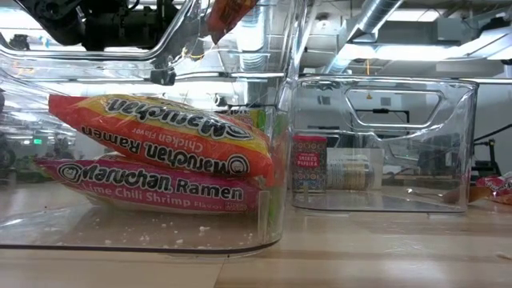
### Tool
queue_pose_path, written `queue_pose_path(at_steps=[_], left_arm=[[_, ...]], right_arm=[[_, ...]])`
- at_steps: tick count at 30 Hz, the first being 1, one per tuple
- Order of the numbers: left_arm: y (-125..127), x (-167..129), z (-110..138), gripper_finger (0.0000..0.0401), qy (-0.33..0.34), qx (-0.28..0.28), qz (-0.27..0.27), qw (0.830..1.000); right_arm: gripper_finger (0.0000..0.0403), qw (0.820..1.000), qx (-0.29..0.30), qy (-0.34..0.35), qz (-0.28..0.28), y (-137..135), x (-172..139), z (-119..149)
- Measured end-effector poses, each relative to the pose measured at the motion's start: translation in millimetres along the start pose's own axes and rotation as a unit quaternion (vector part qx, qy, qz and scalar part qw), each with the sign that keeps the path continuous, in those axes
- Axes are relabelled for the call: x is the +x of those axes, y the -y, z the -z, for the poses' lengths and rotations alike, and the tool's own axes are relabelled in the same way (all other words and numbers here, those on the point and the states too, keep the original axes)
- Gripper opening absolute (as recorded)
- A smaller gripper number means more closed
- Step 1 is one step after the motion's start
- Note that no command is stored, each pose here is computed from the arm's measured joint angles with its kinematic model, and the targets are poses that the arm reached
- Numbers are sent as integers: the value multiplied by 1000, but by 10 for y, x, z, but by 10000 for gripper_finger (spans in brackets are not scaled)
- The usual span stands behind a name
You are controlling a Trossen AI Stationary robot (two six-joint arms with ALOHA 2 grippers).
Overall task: Pick & Place Food Item
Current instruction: Put the orange seasoning pack into the right transparent bin
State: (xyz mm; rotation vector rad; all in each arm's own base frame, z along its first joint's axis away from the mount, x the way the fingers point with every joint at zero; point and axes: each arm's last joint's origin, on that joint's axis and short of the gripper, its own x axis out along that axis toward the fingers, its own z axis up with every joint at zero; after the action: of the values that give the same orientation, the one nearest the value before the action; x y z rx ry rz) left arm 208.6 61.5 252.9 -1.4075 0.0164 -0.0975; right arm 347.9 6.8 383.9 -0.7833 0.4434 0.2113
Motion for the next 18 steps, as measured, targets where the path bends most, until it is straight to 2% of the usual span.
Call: queue_pose_path(at_steps=[2,11,18], left_arm=[[1,0,0,7,1,11,0,1000],[-10,-1,-5,49,5,67,-7,998],[-143,-31,-32,101,-1,110,-70,991]], right_arm=[[11,1000,5,-1,5,24,0,17],[1,998,56,3,10,151,-91,-10],[1,995,101,-8,10,339,-323,-80]])
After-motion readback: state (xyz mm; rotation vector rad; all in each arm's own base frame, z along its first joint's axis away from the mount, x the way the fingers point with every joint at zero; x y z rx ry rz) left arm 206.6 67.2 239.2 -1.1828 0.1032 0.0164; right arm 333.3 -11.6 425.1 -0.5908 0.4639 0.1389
